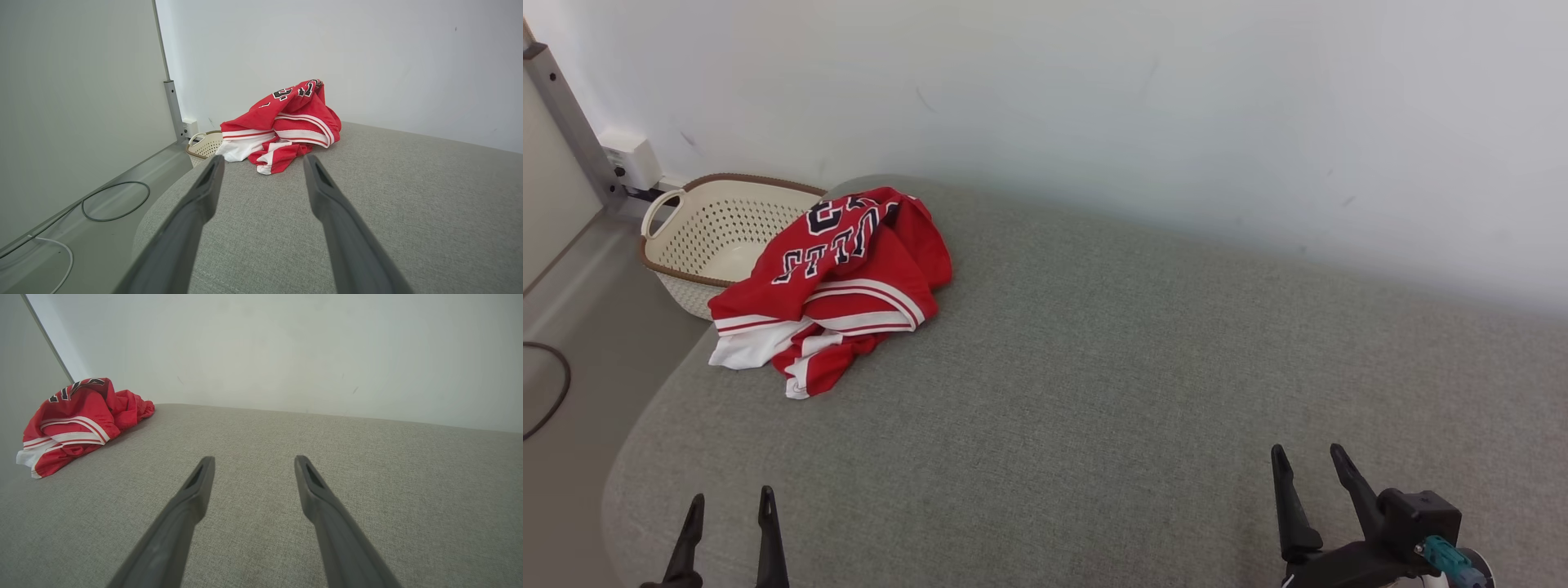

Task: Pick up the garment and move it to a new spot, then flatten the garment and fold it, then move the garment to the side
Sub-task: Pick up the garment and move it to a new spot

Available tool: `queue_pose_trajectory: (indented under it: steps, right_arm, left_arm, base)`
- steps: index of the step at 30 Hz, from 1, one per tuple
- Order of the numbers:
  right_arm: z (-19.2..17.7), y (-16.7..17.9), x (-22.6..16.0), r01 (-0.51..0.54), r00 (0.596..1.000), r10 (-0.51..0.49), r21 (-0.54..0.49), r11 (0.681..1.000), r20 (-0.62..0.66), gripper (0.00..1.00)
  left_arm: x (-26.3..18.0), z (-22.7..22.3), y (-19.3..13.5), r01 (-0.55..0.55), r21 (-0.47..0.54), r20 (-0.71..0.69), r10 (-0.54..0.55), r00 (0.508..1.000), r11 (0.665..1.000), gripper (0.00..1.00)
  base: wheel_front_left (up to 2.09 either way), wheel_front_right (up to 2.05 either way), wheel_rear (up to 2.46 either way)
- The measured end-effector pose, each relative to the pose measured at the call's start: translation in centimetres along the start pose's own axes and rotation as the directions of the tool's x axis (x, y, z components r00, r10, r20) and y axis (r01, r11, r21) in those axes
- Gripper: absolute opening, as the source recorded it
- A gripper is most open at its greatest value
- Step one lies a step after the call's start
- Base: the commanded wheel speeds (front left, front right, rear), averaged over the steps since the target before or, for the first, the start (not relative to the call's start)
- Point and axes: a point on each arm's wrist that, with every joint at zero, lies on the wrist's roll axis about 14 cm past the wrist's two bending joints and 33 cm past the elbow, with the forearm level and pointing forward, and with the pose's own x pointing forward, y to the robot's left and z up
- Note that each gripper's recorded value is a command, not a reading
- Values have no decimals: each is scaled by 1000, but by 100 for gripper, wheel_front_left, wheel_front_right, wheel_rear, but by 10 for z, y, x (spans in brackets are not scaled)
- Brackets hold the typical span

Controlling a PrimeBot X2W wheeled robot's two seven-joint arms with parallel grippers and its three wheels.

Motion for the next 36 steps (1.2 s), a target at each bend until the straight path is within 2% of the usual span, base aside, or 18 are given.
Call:
queue_pose_trajectory:
  steps: [4,10,19,28,36]
  right_arm:
    - [0,-1,0,2,1000,-2,10,1000,1,100]
    - [2,-3,3,3,1000,-4,17,1000,11,100]
    - [5,-32,2,78,996,-79,26,997,35,100]
    - [1,-77,-8,197,979,-199,33,980,43,100]
    - [-14,-108,-23,287,958,-288,37,957,15,100]
  left_arm:
    - [11,8,-4,20,-17,25,-20,999,1000,100]
    - [55,53,-12,67,-59,164,-57,985,996,100]
    - [121,91,-46,173,-80,259,-147,955,982,100]
    - [188,87,-87,260,-86,188,-241,952,962,100]
    - [227,44,-126,315,-94,35,-313,949,944,100]
  base:
    - [0,0,0]
    - [0,0,0]
    - [0,0,0]
    - [0,0,0]
    - [0,0,0]
